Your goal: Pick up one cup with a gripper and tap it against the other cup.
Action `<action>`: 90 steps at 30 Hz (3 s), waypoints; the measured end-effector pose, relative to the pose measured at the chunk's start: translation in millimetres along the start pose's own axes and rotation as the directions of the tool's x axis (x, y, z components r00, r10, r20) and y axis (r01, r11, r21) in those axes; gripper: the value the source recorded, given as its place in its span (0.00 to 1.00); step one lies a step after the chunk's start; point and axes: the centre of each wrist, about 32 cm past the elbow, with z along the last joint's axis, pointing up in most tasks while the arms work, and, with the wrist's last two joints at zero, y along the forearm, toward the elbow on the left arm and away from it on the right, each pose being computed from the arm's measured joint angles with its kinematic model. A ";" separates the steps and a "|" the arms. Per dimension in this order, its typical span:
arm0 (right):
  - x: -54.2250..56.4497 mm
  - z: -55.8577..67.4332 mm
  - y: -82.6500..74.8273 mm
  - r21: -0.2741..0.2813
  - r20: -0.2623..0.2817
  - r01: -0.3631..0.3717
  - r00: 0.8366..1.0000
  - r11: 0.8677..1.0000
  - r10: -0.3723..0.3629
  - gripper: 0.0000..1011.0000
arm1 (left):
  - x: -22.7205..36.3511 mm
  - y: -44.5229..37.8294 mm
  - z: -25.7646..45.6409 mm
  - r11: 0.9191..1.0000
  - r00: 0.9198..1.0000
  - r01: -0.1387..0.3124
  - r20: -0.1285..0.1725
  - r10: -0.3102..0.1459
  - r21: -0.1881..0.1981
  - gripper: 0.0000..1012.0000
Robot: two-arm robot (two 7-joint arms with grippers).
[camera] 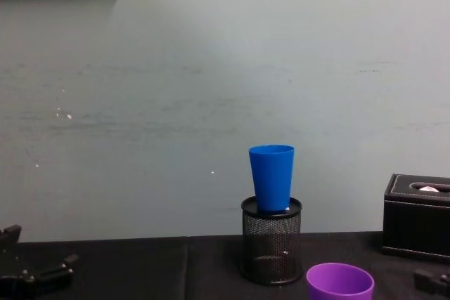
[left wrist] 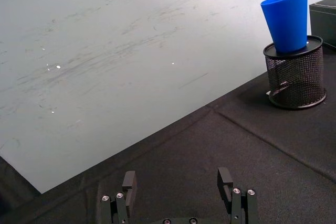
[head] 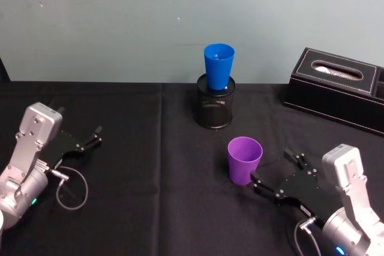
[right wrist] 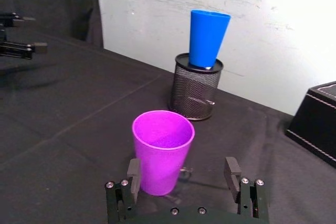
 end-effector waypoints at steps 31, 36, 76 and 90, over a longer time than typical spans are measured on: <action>-9.5 -17.8 28.6 0.041 -0.079 -0.016 0.997 0.999 0.019 0.99 | 0.0 0.0 0.0 1.000 1.000 0.000 0.000 0.000 0.000 1.00; -8.4 -17.9 32.9 0.044 -0.084 -0.017 0.996 0.999 0.020 0.99 | 0.0 0.0 0.0 1.000 1.000 0.000 0.000 0.000 0.000 1.00; -7.3 -22.5 60.5 0.043 -0.099 -0.058 0.993 0.997 0.062 0.99 | 0.0 0.0 0.0 1.000 1.000 0.000 0.000 0.000 0.000 1.00; -7.6 -22.3 60.1 0.042 -0.099 -0.056 0.993 0.998 0.060 0.75 | 0.0 0.0 0.0 1.000 1.000 0.000 0.000 0.000 0.000 1.00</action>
